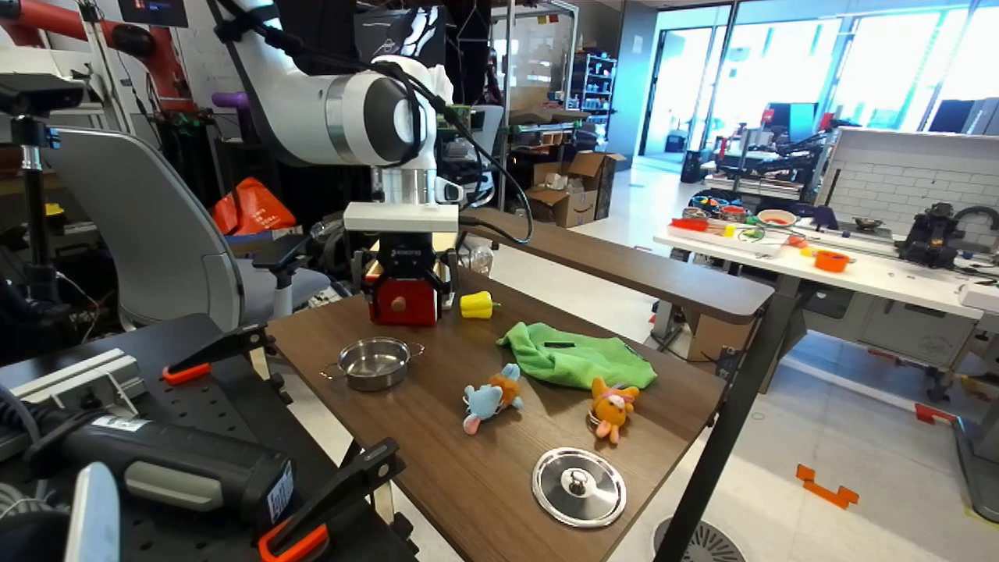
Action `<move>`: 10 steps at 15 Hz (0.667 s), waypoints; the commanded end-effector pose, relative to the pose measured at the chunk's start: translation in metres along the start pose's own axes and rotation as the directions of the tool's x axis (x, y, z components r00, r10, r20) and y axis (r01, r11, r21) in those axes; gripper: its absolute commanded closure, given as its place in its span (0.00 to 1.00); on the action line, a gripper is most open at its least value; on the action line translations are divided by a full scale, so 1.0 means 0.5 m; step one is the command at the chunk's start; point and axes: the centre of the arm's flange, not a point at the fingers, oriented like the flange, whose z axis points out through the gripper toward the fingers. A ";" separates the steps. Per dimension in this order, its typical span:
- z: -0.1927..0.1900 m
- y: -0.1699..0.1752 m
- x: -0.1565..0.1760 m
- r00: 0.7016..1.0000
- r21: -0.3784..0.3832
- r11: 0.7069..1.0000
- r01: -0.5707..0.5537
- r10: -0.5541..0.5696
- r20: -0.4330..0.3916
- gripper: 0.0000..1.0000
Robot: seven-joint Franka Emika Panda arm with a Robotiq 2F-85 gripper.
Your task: Move the green towel to the right, close the drawer, move the plush toy to the left
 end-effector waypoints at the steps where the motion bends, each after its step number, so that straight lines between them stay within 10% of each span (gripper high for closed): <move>1: -0.017 -0.020 0.012 0.996 0.011 0.998 0.065 -0.065 -0.064 0.00; 10: -0.001 -0.042 0.059 0.987 0.027 0.995 0.092 -0.087 -0.137 0.00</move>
